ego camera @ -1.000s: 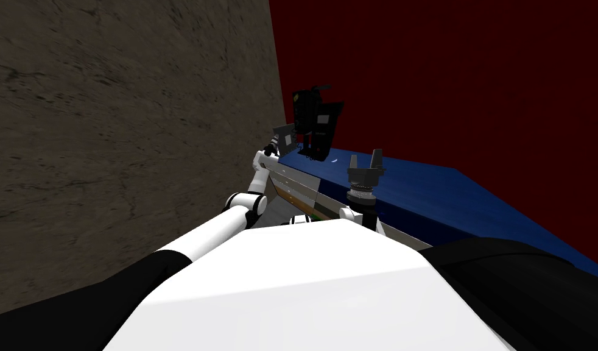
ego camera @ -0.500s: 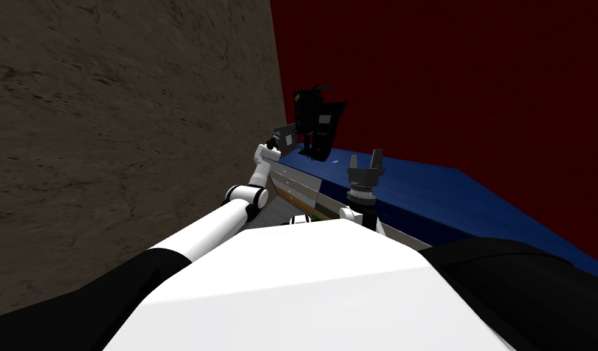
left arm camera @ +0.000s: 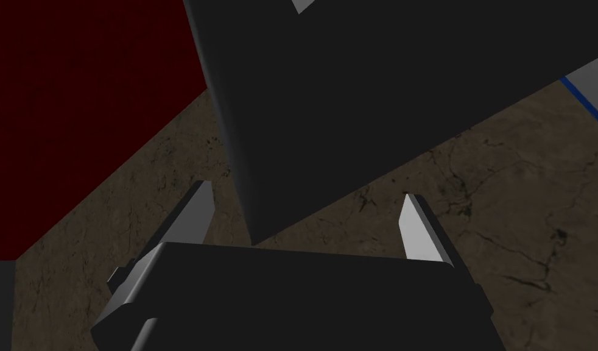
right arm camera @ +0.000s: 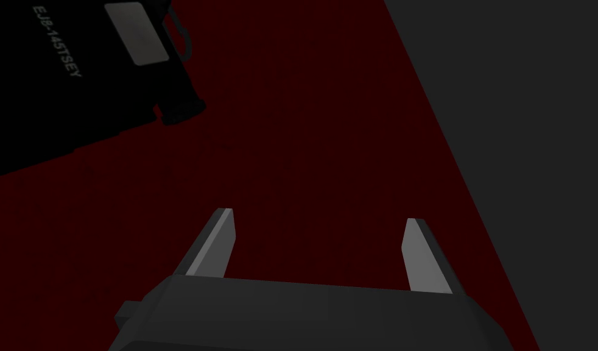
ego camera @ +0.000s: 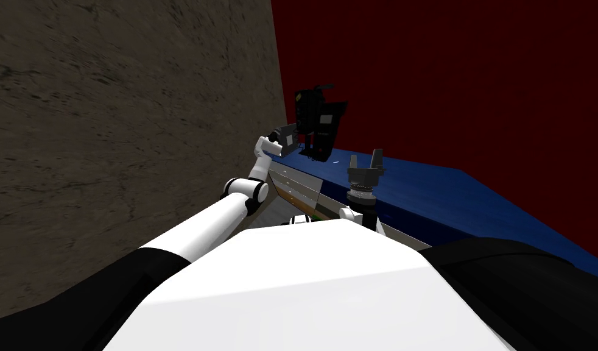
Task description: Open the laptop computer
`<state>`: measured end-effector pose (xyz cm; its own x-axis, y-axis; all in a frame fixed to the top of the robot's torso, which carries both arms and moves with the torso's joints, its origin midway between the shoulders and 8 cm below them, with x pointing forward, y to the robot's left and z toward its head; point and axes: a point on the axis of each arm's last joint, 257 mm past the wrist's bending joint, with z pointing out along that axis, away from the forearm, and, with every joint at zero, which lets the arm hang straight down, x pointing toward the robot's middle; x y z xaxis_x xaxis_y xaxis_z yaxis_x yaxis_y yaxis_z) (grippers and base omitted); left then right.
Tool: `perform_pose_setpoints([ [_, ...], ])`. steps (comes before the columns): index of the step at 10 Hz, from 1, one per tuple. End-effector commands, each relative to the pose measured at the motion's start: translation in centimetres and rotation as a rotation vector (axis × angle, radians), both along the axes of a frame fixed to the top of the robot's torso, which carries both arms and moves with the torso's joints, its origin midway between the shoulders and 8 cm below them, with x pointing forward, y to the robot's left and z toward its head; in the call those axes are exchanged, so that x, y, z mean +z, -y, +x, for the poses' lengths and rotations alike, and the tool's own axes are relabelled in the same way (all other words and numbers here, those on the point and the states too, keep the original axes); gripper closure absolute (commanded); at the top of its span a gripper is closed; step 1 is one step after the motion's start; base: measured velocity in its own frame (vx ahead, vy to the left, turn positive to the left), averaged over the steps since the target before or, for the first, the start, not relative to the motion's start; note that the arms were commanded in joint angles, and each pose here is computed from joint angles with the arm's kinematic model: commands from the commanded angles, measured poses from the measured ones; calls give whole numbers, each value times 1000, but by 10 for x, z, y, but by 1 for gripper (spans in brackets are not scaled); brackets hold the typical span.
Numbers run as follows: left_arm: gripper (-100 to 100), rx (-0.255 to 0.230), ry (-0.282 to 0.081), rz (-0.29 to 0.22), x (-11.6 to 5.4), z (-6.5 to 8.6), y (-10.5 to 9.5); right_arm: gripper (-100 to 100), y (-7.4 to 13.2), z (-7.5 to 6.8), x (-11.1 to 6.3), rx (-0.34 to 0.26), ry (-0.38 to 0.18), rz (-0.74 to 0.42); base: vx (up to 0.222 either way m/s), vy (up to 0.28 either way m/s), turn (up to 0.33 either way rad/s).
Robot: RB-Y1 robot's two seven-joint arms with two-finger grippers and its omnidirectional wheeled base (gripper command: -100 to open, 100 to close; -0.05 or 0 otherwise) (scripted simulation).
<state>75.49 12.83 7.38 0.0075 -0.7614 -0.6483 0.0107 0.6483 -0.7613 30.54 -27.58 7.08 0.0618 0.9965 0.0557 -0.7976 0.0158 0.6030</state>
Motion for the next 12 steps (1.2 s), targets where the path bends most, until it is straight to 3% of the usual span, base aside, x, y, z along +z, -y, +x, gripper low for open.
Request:
perform_pose_setpoints([
  [1, -100, 17, -13, 20, 10, 4, 0, 0, 0, 0, 0, 0, 0, 0, 11, 11, 2],
  [3, -100, 15, -12, 17, 9, 4, -1, 0, 0, 0, 0, 0, 0, 0, 3, 2, 0],
  [4, 100, 14, -11, 17, 9, 4, -1, 0, 0, 0, 0, 0, 0, 0, 0, 0, 0],
  [11, 100, 37, -172, -205, 5, -1, 9, 0, 0, 0, 0, 0, 0, 0, 55, 99, -29],
  [12, 100, 40, -176, -205, 4, -1, 9, 0, 0, 0, 0, 0, 0, 0, 36, 72, -19],
])
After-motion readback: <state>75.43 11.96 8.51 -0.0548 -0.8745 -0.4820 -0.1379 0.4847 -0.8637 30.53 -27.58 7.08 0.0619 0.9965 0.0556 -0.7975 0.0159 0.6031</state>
